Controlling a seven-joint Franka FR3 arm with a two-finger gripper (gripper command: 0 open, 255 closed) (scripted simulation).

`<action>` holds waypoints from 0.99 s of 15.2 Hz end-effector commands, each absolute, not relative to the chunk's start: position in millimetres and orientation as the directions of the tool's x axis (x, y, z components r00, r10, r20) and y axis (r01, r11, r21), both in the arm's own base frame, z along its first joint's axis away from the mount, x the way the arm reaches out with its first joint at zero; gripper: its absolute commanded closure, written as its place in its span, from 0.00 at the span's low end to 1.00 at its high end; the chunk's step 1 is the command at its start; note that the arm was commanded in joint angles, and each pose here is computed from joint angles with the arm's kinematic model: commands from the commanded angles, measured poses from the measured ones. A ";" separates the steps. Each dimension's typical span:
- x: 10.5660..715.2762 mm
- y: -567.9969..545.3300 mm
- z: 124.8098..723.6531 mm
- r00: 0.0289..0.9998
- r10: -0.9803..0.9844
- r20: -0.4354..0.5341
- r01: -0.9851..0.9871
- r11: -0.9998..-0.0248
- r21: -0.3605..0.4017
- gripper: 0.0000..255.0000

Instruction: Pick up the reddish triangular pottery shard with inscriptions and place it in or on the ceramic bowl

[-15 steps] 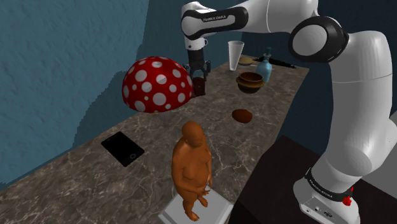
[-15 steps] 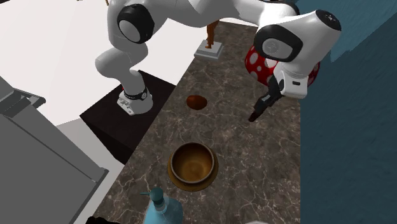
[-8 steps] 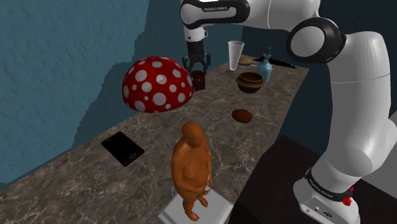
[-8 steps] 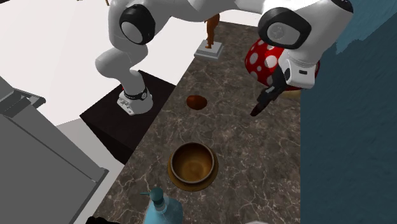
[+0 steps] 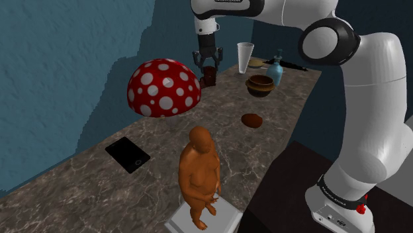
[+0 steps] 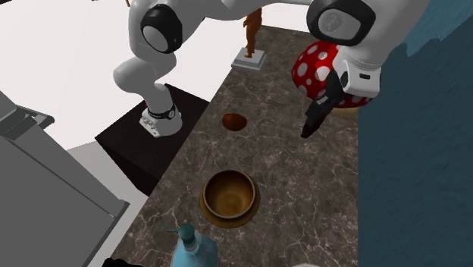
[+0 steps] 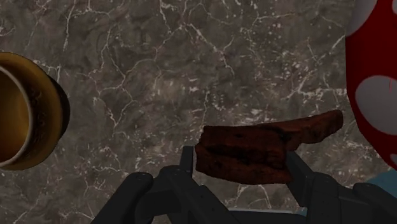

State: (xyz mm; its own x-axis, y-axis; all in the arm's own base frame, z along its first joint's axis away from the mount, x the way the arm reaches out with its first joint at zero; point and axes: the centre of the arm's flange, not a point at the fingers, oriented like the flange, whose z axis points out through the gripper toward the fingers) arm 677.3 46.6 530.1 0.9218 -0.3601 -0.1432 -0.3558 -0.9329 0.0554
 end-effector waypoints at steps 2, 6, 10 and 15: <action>665.9 13.3 530.7 0.922 -0.360 -0.143 -0.356 -0.933 0.055 1.00; 650.6 -37.2 531.5 0.922 -0.360 -0.143 -0.356 -0.933 0.055 1.00; 635.3 -87.8 532.3 0.922 -0.360 -0.143 -0.356 -0.933 0.055 1.00; 616.2 -151.0 533.2 0.922 -0.360 -0.143 -0.356 -0.933 0.055 1.00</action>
